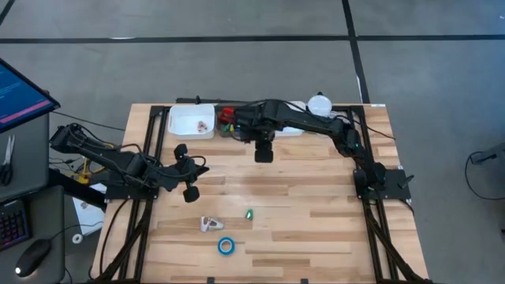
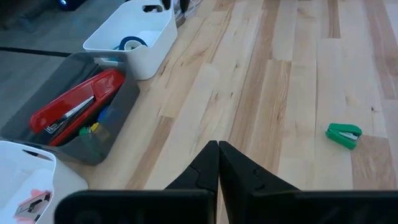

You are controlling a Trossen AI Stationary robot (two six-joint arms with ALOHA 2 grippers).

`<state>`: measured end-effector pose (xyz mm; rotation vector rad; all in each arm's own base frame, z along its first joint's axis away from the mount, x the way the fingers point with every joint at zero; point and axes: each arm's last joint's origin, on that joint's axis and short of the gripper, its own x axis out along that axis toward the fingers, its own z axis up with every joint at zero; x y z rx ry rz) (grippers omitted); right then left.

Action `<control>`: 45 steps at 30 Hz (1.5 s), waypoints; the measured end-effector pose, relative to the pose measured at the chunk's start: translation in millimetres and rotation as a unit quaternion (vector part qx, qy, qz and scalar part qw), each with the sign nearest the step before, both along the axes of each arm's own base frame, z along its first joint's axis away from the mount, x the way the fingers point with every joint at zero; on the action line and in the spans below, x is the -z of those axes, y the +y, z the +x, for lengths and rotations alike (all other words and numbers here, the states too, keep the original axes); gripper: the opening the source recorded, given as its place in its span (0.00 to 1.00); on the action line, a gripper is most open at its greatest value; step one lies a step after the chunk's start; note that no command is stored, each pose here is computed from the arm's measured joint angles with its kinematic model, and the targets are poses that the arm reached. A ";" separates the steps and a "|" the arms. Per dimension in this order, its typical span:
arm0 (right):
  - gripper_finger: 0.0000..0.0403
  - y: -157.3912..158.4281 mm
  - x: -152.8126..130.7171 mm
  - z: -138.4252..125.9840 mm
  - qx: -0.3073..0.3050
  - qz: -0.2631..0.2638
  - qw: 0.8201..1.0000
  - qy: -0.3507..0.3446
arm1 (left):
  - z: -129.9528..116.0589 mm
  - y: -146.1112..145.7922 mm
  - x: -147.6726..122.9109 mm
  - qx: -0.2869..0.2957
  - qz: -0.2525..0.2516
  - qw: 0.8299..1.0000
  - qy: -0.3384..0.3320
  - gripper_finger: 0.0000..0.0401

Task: Pick and place Stapler, Stapler remover, tape
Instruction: Put the green stapler into the black bin

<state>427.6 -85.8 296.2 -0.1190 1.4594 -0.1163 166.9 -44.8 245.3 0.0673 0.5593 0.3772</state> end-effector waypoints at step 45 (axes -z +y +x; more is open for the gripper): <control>0.00 112.2 -137.4 -110.5 -0.067 -0.117 0.964 -0.229 | -1.5 0.1 1.5 0.001 0.004 1.000 0.011 0.01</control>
